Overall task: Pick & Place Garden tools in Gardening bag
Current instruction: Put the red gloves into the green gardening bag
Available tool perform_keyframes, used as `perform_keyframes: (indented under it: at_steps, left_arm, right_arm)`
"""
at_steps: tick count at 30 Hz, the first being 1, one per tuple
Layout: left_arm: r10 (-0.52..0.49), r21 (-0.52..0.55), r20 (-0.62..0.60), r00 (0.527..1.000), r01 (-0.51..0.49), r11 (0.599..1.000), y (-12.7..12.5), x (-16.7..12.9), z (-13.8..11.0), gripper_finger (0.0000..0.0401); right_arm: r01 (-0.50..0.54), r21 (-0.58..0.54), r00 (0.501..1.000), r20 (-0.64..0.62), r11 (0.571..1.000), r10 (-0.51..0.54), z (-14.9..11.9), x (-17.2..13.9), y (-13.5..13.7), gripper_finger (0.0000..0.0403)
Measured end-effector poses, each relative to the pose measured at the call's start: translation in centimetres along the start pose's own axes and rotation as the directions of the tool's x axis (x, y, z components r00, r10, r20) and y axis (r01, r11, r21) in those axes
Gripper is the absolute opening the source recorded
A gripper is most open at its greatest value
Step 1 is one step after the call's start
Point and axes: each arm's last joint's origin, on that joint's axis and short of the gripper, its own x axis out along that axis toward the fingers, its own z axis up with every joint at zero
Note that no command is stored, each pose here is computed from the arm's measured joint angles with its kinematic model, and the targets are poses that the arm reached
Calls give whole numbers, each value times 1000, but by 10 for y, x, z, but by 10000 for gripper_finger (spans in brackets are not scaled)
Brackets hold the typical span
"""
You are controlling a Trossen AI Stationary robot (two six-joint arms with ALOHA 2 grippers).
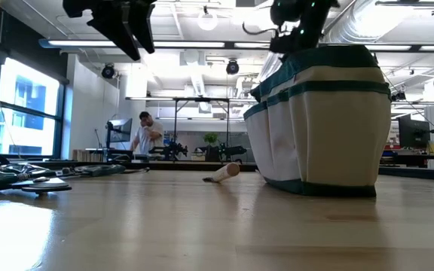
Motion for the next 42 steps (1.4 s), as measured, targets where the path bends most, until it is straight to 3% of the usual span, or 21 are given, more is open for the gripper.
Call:
perform_keyframes:
  at_steps: [5,9,12,27,36,42]
  left_arm:
    - [-24,-9,20,1000,24,1000,-1,1,3,253]
    - [-27,-6,38,999,27,1000,-1,1,5,253]
    - [-46,1,50,998,46,999,-1,1,6,253]
    - [-49,-2,71,996,49,999,-3,3,7,253]
    - [-44,144,35,998,39,989,-28,36,-7,253]
    - [-19,147,50,999,11,989,-31,42,-8,253]
  right_arm:
    - [12,164,1000,-21,986,-9,12,29,-16,223]
    - [45,323,996,-90,945,-16,16,58,-32,230]
    - [75,371,989,-144,926,-23,16,78,-41,230]
    - [96,390,973,-232,916,-3,16,139,-45,230]
    - [158,363,955,-292,918,-49,11,163,-43,230]
    - [194,343,931,-360,919,-62,4,188,-42,230]
